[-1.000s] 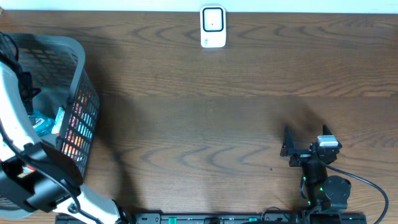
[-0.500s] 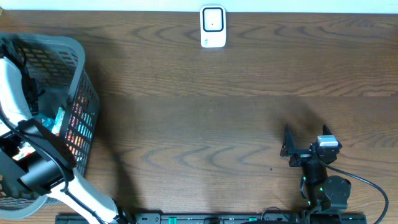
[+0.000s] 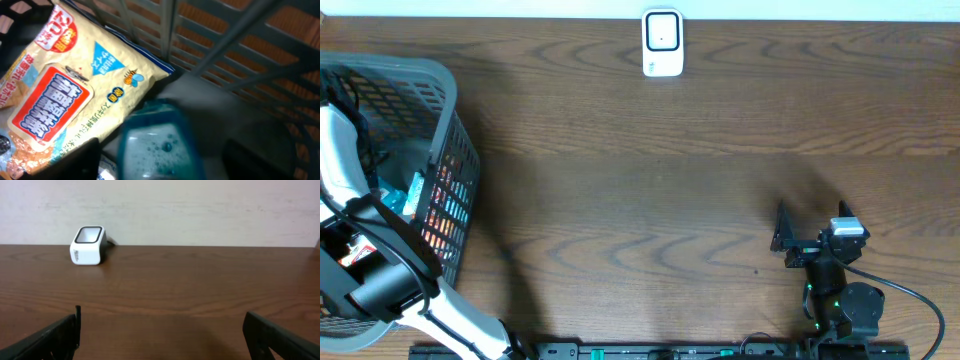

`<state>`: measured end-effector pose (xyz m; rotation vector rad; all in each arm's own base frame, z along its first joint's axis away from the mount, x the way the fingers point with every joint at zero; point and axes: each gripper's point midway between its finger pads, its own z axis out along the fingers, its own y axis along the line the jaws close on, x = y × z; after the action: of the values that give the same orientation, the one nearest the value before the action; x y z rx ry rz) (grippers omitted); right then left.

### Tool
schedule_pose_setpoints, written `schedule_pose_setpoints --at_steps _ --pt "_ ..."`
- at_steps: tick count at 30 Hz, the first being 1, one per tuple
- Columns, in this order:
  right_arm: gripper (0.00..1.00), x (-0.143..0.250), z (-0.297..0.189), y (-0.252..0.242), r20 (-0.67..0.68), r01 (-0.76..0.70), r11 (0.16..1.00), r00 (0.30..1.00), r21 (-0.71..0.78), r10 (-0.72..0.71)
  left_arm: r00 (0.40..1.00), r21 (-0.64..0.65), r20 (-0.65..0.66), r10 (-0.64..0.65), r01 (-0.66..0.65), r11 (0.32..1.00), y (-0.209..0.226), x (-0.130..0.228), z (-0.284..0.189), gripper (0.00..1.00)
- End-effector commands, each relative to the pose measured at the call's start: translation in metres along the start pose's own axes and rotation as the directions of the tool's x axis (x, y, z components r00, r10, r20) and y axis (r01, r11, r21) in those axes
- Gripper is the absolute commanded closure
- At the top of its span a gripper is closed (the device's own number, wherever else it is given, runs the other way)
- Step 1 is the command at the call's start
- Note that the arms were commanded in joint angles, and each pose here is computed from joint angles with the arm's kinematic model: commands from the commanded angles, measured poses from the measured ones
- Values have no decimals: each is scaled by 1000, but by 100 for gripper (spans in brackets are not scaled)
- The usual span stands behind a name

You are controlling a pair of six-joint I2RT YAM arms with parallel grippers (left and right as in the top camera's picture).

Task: Scan the item barcode
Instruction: 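Reach left gripper into basket and grasp blue mouthwash bottle, then lift bottle out and hold it under the white scanner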

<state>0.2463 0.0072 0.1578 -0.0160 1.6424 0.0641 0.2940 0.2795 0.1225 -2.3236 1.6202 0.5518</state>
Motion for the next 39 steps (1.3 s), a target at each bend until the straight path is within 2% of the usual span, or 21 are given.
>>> schedule_pose_setpoints --at_steps 1,3,10,18,24,27,30,33,37,39 --pt "1 0 0 1 1 -13 1000 1000 -4 13 991 -53 -57 123 -127 991 7 19 26 42" --pt "1 0 0 1 0 -13 1000 1000 -4 13 985 -30 -51 167 -169 985 3 16 22 51" --pt "1 0 0 1 1 -13 1000 1000 -4 13 973 91 9 229 -229 969 -8 -8 -21 64" --pt "1 0 0 1 1 -13 1000 1000 -4 13 990 312 88 110 -132 941 -1 -42 -101 64" --pt "1 0 0 1 0 -13 1000 1000 -4 13 994 502 111 13 -67 862 22 -63 -173 64" --pt "1 0 0 1 1 -13 1000 1000 -4 13 997 617 76 -3 -44 786 35 -63 -210 64" --pt "1 0 0 1 1 -13 1000 1000 -4 13 1000 744 10 29 -27 667 48 -52 -253 64" --pt "1 0 0 1 1 -13 1000 1000 -4 13 987 877 -33 158 -47 478 58 -27 -305 64" --pt "1 0 0 1 1 -13 1000 1000 -4 13 943 955 32 332 -127 267 72 12 -355 64" --pt "1 0 0 1 1 -13 1000 1000 -3 13 908 962 89 409 -185 203 78 33 -367 64"
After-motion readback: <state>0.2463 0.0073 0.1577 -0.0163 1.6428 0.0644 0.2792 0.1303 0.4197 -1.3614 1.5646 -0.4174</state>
